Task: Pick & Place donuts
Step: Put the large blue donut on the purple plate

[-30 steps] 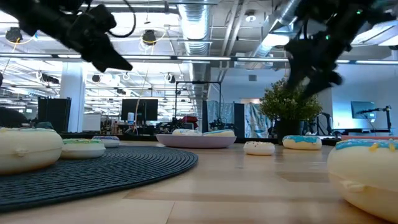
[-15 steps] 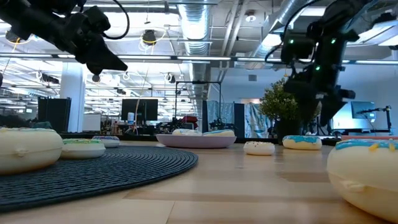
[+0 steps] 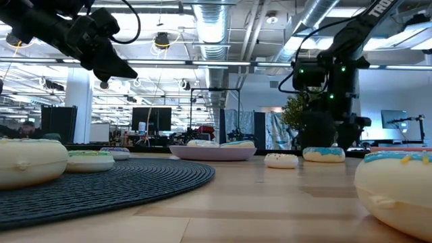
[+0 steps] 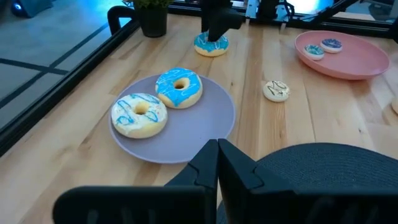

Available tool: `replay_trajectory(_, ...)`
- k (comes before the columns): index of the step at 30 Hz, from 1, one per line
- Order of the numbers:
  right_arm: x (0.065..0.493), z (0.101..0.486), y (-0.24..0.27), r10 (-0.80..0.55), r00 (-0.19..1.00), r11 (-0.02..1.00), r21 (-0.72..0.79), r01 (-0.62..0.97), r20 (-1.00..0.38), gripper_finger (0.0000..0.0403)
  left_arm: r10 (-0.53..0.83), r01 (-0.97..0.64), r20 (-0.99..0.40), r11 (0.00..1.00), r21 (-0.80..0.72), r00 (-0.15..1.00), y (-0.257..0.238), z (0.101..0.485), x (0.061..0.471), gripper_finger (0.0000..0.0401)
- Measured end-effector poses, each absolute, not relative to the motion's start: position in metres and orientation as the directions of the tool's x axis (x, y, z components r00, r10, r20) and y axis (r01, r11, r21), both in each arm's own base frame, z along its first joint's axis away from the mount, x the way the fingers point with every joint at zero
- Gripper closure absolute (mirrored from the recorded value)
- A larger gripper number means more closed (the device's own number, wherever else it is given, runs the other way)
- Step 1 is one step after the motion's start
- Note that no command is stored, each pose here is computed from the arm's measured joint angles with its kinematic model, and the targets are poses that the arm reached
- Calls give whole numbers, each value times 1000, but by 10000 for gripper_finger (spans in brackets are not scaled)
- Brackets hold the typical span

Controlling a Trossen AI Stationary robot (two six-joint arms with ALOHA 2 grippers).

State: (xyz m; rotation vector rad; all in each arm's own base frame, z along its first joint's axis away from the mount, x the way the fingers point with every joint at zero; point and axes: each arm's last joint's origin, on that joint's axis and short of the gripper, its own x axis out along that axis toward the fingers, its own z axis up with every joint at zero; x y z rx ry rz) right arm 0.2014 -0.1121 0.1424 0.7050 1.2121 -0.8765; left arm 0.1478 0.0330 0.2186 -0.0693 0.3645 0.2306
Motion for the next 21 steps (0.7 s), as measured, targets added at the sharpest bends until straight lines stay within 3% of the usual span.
replay_trajectory(21,204,140,-111,-158,133,522,32,852,-978,218,215,-240,-366,971,-23,905,33,218,148,401)
